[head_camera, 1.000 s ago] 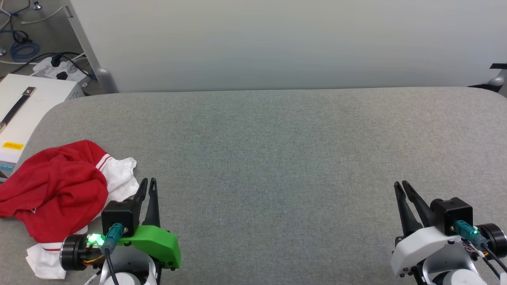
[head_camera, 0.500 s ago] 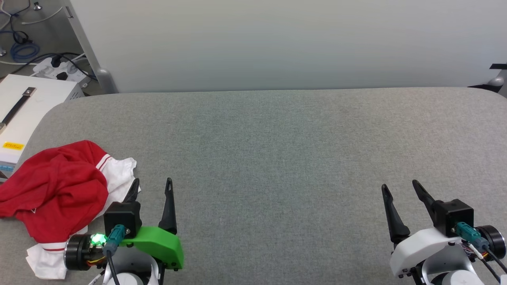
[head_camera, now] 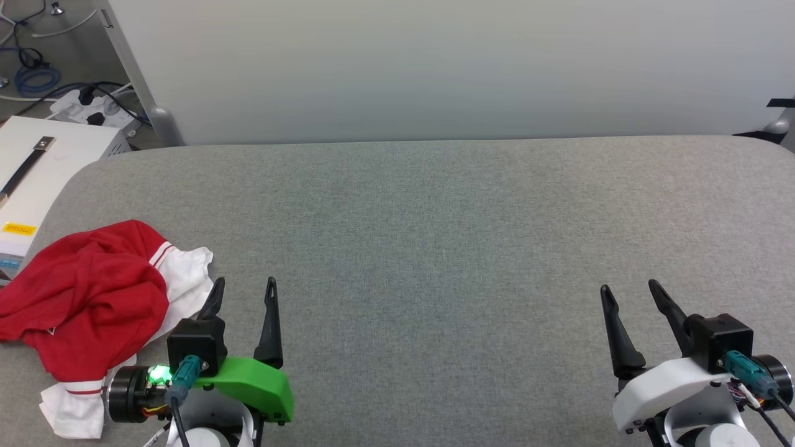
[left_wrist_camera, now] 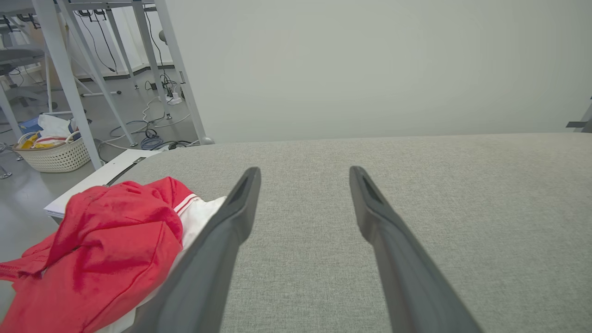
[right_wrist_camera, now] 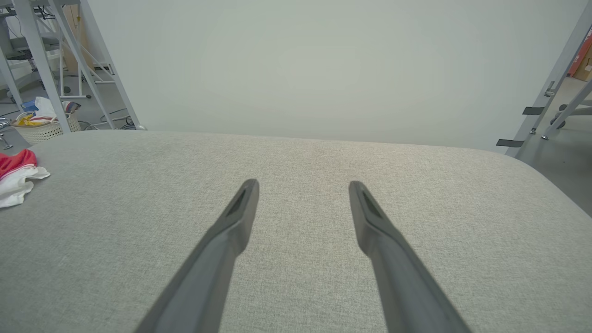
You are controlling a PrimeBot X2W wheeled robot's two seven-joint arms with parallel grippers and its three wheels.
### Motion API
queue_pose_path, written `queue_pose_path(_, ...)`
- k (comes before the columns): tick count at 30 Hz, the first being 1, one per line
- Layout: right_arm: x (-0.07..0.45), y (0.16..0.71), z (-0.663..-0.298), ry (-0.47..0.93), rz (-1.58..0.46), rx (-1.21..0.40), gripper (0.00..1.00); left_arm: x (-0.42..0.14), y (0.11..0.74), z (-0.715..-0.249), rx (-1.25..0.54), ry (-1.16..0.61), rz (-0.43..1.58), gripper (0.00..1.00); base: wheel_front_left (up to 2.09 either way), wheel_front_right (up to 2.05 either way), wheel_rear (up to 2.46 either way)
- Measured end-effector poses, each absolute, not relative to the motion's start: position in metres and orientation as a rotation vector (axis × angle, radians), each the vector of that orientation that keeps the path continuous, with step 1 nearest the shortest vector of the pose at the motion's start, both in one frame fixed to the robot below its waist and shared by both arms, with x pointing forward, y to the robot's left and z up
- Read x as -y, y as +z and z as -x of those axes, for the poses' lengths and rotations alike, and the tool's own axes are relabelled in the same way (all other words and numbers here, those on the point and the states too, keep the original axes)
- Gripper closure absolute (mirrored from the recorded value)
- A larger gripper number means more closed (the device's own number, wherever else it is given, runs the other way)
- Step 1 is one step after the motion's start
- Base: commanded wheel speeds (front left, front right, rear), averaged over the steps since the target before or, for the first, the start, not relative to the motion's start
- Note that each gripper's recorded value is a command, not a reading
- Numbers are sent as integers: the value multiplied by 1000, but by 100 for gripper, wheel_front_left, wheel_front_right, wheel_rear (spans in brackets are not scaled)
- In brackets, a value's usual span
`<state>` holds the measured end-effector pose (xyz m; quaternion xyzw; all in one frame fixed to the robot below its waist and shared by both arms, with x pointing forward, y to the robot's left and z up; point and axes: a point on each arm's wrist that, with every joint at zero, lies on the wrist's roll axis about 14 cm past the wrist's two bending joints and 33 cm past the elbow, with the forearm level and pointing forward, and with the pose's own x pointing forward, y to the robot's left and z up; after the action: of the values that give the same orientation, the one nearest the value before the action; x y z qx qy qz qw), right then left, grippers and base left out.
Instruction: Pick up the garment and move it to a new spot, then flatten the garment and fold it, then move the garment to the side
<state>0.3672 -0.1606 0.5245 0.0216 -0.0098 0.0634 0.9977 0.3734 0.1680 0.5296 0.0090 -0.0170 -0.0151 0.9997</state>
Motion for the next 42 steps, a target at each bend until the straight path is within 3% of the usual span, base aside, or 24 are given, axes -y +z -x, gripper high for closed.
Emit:
queue_pose_path(28, 164, 537, -367, 117, -104, 80, 0, -165, 522, -378, 40, -36, 26, 0, 0, 0, 0)
queue_pose_path(42, 123, 546, -379, 239, -106, 101, 0, -205, 527, -368, 69, 82, 29, 0, 0, 0, 0)
